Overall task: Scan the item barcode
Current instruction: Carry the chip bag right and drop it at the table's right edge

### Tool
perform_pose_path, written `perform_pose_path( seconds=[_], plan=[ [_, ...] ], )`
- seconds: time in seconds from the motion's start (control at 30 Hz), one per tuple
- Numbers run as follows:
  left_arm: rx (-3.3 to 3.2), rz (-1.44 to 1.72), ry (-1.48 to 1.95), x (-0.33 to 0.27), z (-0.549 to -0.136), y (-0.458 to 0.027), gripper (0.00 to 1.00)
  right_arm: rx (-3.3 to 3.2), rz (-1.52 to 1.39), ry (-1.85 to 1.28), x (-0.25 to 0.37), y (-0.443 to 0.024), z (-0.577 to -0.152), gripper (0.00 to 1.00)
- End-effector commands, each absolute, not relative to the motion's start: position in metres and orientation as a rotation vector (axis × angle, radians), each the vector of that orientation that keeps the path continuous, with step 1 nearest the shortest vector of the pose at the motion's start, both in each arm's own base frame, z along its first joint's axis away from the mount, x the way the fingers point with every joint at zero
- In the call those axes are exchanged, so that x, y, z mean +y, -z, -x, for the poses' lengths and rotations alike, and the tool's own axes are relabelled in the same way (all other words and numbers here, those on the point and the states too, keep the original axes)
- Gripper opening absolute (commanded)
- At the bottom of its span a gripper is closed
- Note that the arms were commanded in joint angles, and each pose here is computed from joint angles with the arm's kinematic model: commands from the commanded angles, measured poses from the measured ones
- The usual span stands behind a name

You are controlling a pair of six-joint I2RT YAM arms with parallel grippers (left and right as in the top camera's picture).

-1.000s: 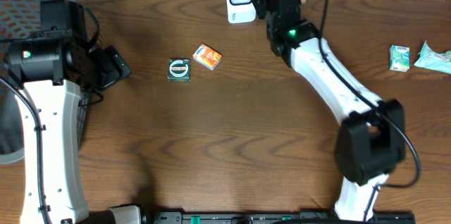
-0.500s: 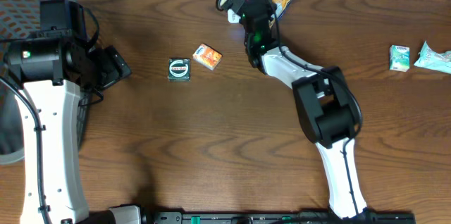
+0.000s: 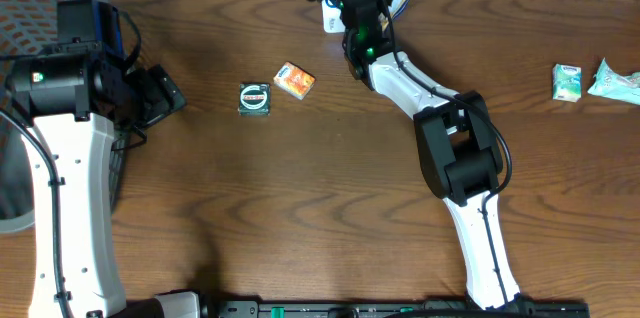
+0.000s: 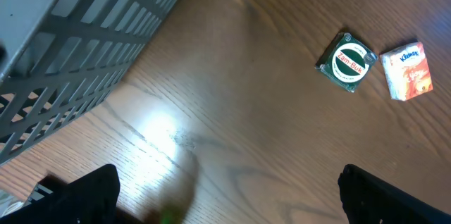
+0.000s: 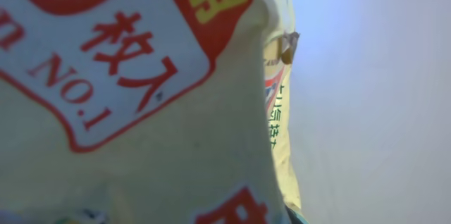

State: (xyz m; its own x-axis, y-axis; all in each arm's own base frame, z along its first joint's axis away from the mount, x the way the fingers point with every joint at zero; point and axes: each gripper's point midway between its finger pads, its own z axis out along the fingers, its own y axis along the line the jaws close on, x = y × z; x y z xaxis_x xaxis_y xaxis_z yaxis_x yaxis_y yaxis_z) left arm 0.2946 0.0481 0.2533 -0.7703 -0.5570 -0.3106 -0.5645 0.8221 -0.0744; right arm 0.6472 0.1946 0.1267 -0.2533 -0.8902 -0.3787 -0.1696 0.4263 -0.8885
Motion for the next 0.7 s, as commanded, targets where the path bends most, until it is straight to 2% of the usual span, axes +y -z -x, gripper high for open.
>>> perform_pose_path(
  seconds=[0.0, 0.13, 0.27, 0.43, 0.67],
  plan=[
    [2.694, 0.864, -0.044, 0.05, -0.294, -0.25, 0.98, 1.703, 0.85, 0.887, 0.187, -0.147, -0.651, 0.08],
    [2.694, 0.864, -0.044, 0.05, -0.294, -0.25, 0.98, 1.72, 0.713, 0.953, 0.162, -0.163, -0.652, 0.03],
    [2.694, 0.864, -0.044, 0.05, -0.294, -0.25, 0.98, 1.757, 0.541, 0.956, 0.131, -0.194, -0.648, 0.03],
    [2.694, 0.864, -0.044, 0.05, -0.294, -0.25, 0.98, 1.884, 0.282, 1.012, 0.05, -0.225, -0.629, 0.01],
    [2.694, 0.864, -0.044, 0.05, -0.294, -0.25, 0.98, 2.21, -0.054, 1.048, -0.086, -0.202, -0.568, 0.01]
  ],
)
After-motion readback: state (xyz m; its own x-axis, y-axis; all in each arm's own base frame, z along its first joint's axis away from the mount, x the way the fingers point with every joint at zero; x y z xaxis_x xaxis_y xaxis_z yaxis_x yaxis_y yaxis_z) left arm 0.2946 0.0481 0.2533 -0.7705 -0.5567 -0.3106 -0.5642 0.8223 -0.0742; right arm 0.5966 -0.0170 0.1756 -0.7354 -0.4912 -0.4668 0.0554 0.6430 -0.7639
